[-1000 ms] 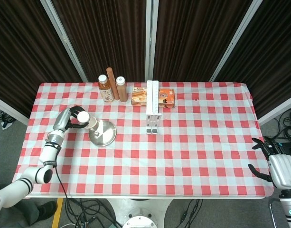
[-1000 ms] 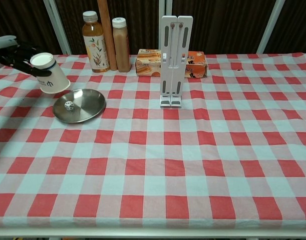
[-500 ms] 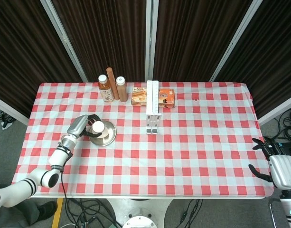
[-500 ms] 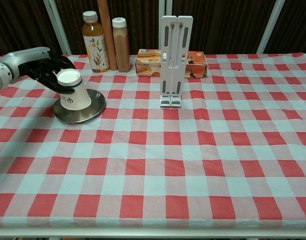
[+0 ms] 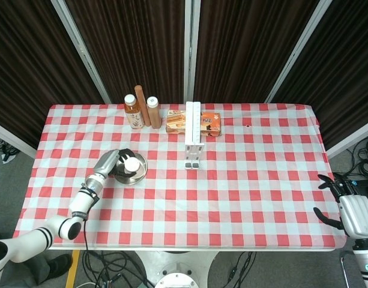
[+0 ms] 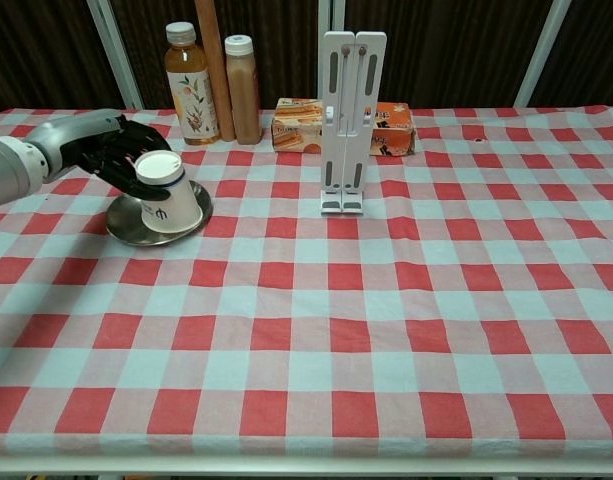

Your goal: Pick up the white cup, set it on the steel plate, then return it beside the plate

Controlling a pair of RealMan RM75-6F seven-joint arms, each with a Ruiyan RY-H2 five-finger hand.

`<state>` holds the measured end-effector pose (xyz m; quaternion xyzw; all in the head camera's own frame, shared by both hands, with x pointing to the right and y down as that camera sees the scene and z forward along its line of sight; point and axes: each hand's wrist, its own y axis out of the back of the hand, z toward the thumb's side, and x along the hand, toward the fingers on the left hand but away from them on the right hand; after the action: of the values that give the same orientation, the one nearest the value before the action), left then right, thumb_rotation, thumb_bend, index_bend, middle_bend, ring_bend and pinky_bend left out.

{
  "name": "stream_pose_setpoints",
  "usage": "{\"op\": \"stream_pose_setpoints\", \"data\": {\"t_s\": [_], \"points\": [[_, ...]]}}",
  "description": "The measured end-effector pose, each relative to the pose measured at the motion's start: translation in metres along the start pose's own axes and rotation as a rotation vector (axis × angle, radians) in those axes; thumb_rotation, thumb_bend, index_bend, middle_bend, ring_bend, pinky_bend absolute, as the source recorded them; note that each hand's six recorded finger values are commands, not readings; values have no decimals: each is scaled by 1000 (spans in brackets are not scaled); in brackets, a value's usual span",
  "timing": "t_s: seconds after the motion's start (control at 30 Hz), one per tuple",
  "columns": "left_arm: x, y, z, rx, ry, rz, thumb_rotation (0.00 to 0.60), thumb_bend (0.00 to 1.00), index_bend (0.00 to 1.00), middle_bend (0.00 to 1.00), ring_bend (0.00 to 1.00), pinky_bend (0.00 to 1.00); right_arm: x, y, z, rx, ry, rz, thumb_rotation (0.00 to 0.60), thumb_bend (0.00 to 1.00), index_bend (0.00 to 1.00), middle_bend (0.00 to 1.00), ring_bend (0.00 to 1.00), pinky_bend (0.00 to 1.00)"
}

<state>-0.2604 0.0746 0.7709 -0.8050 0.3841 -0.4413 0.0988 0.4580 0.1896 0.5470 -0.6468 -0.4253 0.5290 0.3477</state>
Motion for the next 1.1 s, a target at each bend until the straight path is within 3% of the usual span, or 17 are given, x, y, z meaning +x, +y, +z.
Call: {"op": "stream_pose_setpoints", "data": {"t_s": [0.17, 0.47, 0.8, 1.1], "points": [[1, 0, -5, 22, 8, 14, 600, 266, 514, 523, 397, 389, -1, 0, 0, 0, -1, 1, 600, 160, 158, 356, 103, 175], [5, 27, -36, 32, 104, 138, 600, 264, 514, 524, 397, 388, 0, -1, 0, -3, -1, 3, 600, 160, 158, 356, 103, 175], [-2, 7, -7, 39, 12, 63, 600, 265, 514, 522, 397, 387, -1, 0, 1, -1, 1, 1, 600, 161, 158, 356, 103, 175], [5, 24, -34, 11, 105, 135, 600, 272, 514, 522, 397, 385, 0, -1, 1, -4, 0, 3, 600, 160, 158, 356, 103, 175]]}}
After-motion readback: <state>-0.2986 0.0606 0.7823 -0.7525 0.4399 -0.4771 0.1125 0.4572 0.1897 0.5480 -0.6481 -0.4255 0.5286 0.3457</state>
